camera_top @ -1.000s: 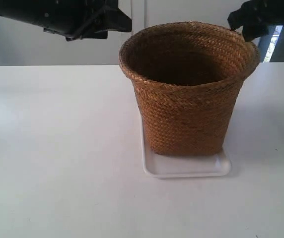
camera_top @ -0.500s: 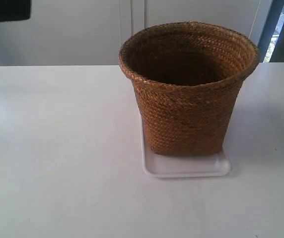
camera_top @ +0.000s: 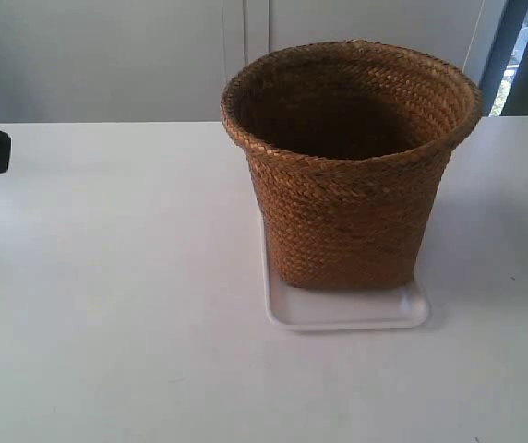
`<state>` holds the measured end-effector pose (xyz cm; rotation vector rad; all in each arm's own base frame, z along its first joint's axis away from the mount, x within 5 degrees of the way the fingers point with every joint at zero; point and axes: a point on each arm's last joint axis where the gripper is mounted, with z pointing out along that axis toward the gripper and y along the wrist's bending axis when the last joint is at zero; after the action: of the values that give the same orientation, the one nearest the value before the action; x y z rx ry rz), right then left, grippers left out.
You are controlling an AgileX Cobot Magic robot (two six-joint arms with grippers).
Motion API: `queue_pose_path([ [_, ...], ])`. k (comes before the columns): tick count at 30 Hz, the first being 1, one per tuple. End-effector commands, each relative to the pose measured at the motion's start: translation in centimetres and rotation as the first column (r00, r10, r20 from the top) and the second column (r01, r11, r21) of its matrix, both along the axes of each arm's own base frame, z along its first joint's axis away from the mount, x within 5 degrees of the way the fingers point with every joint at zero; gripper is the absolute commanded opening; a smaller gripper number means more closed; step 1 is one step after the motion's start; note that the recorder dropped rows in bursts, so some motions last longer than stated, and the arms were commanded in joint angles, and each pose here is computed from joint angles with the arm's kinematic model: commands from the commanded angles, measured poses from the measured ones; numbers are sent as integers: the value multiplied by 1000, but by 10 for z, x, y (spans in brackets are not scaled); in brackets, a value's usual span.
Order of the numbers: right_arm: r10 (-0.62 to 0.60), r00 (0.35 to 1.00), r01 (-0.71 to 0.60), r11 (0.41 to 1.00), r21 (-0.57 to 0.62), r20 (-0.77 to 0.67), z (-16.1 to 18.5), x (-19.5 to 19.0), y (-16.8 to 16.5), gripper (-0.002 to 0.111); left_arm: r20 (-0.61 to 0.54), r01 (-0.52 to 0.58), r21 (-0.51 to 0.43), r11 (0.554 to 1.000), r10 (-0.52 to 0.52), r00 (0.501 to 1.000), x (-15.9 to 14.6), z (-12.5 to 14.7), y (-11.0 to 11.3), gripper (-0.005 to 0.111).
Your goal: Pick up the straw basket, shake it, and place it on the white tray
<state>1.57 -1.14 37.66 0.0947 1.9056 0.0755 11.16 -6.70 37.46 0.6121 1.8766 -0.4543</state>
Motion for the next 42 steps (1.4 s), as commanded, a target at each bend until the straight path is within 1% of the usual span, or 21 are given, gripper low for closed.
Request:
queue_pose_path([
  [1,-4,1000,4,1000,-11,4,-16,10,2,0,113,-75,-54,996,80,990,-6,-10,9,0],
  [6,-7,990,2,999,-33,-142,-60,25,4,0,124,-92,-54,994,98,987,-17,-34,14,0],
  [9,-11,981,4,999,-33,-195,-77,29,5,0,115,-112,-52,992,118,986,-19,-52,16,0],
  [11,-6,985,0,999,-32,-175,-77,31,5,0,93,-113,-42,993,116,989,-19,-61,16,0],
  [15,-3,987,-2,1000,-31,-162,-77,31,6,0,75,-103,-33,994,105,992,-20,-63,16,0],
  [16,-1,987,-2,1000,-17,-163,-77,31,6,0,78,-105,-34,994,107,991,-20,-63,16,0],
  [18,-7,986,18,998,61,-168,-77,31,8,0,79,-105,-35,994,108,991,-20,-62,16,0],
  [19,-9,985,22,997,71,-171,-77,31,8,0,79,-105,-35,994,108,991,-20,-62,16,0],
  [32,-12,985,26,997,79,-171,-77,31,8,0,87,-104,-26,994,106,991,-20,-62,16,0],
  [34,-12,985,26,997,79,-171,-77,31,8,0,183,-85,142,986,58,981,-18,-64,19,0],
  [35,-12,985,26,997,79,-171,-77,31,8,0,231,-83,242,967,26,973,-18,-65,21,0],
  [36,-12,985,26,997,79,-171,-77,31,8,0,258,-81,301,950,1,966,-17,-65,22,0],
  [38,-12,985,26,997,79,-171,-77,31,8,0,284,-81,361,929,-27,958,-17,-66,23,0],
  [42,-12,985,26,997,79,-171,-77,31,8,0,313,-91,363,927,-29,949,-22,-63,26,0],
])
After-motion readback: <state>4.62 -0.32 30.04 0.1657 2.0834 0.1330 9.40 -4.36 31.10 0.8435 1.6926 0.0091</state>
